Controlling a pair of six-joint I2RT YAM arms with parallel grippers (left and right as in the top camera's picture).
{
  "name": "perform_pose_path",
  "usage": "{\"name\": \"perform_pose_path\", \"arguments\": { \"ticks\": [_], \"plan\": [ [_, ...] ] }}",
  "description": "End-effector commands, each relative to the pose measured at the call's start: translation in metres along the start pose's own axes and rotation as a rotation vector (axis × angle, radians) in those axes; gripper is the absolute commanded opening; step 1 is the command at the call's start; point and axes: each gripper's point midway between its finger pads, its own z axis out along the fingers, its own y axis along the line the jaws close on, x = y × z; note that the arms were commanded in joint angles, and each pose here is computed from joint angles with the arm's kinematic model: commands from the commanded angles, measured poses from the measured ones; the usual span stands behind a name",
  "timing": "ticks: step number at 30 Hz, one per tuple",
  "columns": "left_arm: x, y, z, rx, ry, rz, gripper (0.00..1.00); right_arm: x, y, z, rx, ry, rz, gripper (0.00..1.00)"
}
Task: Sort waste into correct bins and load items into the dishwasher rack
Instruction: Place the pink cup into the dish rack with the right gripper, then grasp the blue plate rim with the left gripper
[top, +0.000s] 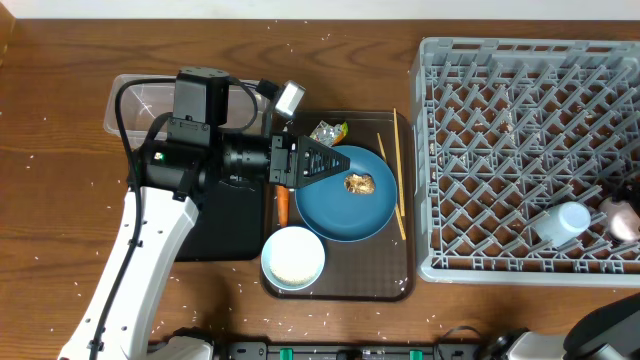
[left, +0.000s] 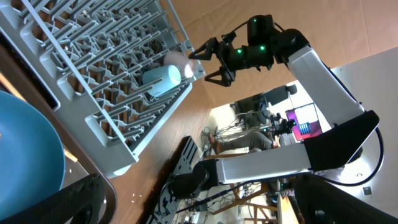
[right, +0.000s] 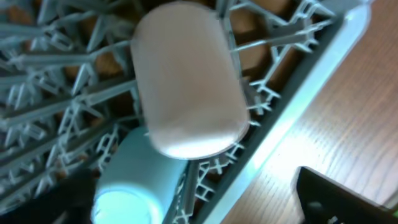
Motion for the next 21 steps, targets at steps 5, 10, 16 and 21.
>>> {"name": "perform_pose_path", "arguments": {
  "ticks": [5, 10, 16, 21],
  "plan": [
    [-0.003, -0.003, -0.002, -0.005, -0.01, 0.023, 0.98, 0.001, 0.061, -0.056, -0.394, -0.014, -0.094, 0.99],
    [-0.003, -0.003, -0.002, -0.006, -0.01, 0.023, 0.98, 0.016, 0.096, -0.126, -0.62, -0.141, -0.246, 0.99],
    [-0.006, 0.006, -0.003, -0.056, -0.025, 0.022, 0.98, 0.028, 0.084, -0.161, -0.481, -0.332, -0.328, 0.86],
    [-0.006, 0.008, -0.003, -0.068, -0.027, 0.02, 0.99, 0.035, 0.065, -0.138, -0.33, -0.272, -0.246, 0.52]
  ]
}}
